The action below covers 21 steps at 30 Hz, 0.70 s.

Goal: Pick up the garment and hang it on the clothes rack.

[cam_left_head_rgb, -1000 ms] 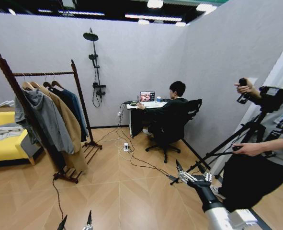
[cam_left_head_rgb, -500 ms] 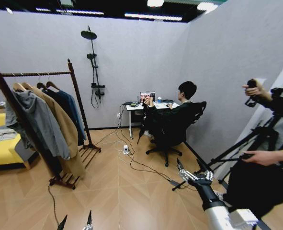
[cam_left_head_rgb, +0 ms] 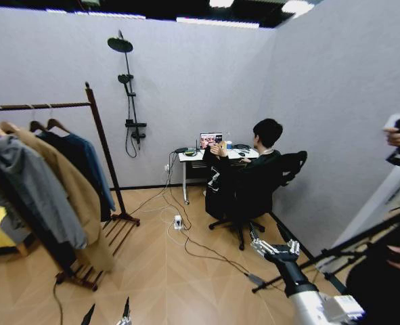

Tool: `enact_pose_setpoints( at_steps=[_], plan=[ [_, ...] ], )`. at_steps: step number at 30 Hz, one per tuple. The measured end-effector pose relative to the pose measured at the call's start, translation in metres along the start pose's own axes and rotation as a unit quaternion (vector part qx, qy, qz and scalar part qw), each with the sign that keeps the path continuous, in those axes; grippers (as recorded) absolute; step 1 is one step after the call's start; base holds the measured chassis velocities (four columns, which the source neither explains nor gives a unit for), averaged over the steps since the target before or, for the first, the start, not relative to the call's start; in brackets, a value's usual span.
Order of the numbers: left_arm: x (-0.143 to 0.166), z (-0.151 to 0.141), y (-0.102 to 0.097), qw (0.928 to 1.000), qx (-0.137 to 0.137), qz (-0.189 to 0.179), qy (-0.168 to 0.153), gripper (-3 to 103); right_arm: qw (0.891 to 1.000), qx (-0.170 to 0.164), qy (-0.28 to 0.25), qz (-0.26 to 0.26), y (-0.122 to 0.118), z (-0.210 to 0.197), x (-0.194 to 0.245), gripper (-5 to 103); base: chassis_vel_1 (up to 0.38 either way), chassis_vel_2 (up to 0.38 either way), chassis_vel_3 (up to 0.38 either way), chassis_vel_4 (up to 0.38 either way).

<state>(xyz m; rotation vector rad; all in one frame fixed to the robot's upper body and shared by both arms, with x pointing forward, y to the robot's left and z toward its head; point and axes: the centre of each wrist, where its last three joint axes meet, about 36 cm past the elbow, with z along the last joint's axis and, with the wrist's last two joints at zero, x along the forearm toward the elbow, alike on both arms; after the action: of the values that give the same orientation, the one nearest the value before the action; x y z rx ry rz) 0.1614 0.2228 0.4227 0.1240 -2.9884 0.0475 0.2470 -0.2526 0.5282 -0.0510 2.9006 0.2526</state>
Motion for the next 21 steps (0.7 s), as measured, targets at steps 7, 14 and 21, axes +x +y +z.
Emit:
enact_pose_setpoints(
  at_steps=[7,14,21],
  plan=[
    [0.0000,0.0000,-0.0002,1.0000,0.000,0.000,0.000,100,1.000,-0.002,-0.004,-0.002,0.0005,-0.0003,-0.0009,100,-0.362,0.354,0.345,-0.361],
    [0.0000,0.0000,-0.0002,1.0000,0.000,0.000,0.000,100,1.000,0.011,-0.019,0.000,0.0006,-0.0012,-0.0028,100,-0.333,0.335,0.343,-0.346],
    [0.0000,0.0000,0.0000,1.0000,0.000,0.000,0.000,100,0.998,0.031,-0.049,0.014,-0.0006,-0.0039,-0.0066,100,-0.351,0.339,0.371,-0.351]
  ],
)
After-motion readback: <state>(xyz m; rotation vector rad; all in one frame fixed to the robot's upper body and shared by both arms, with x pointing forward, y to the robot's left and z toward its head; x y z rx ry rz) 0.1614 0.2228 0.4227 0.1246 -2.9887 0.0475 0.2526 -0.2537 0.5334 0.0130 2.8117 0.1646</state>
